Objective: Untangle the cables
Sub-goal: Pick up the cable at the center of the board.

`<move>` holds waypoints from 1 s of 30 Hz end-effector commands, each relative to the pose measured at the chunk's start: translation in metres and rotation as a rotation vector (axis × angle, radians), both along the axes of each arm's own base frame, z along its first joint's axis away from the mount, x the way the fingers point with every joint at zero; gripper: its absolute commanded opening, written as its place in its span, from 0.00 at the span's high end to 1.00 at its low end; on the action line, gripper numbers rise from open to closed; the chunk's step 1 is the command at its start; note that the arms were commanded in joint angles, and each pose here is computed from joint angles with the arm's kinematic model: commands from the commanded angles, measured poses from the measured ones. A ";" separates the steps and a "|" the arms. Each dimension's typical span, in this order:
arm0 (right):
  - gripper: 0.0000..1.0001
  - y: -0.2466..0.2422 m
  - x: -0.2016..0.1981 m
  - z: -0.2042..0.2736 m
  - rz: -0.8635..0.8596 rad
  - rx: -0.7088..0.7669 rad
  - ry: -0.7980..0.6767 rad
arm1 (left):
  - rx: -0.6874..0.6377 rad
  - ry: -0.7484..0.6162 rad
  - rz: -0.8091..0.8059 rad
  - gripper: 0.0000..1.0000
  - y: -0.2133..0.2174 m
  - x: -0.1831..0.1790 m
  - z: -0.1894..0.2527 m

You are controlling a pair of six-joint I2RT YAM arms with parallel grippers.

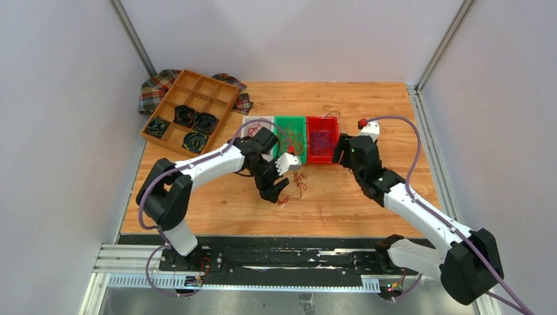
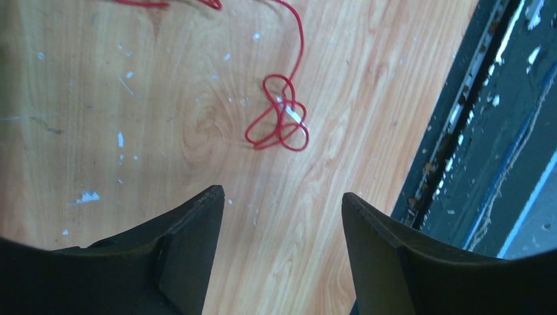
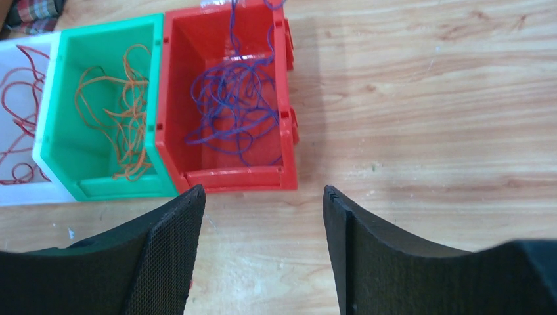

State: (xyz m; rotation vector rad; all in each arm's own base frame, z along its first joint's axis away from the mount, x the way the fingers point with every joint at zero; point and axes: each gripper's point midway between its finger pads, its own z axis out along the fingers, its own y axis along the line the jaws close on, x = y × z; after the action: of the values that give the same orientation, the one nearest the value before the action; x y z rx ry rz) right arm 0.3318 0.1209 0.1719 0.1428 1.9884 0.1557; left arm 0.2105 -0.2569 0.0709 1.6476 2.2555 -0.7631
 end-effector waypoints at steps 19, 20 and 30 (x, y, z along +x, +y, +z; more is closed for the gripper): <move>0.40 -0.013 -0.043 -0.014 0.001 0.095 0.009 | -0.096 -0.039 -0.100 0.88 -0.030 0.001 -0.021; 0.41 -0.010 -0.043 -0.012 0.014 0.101 0.007 | -0.099 -0.053 -0.111 0.93 -0.028 -0.001 -0.012; 0.42 0.061 -0.052 0.004 0.357 0.170 -0.110 | -0.149 -0.189 -0.224 0.99 0.002 -0.028 0.095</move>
State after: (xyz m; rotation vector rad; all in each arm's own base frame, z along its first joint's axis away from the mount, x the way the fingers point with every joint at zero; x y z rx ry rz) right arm 0.2879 0.1424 0.1642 0.0757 1.9570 0.4027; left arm 0.2002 -0.2713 0.1302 1.7736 1.9319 -0.7849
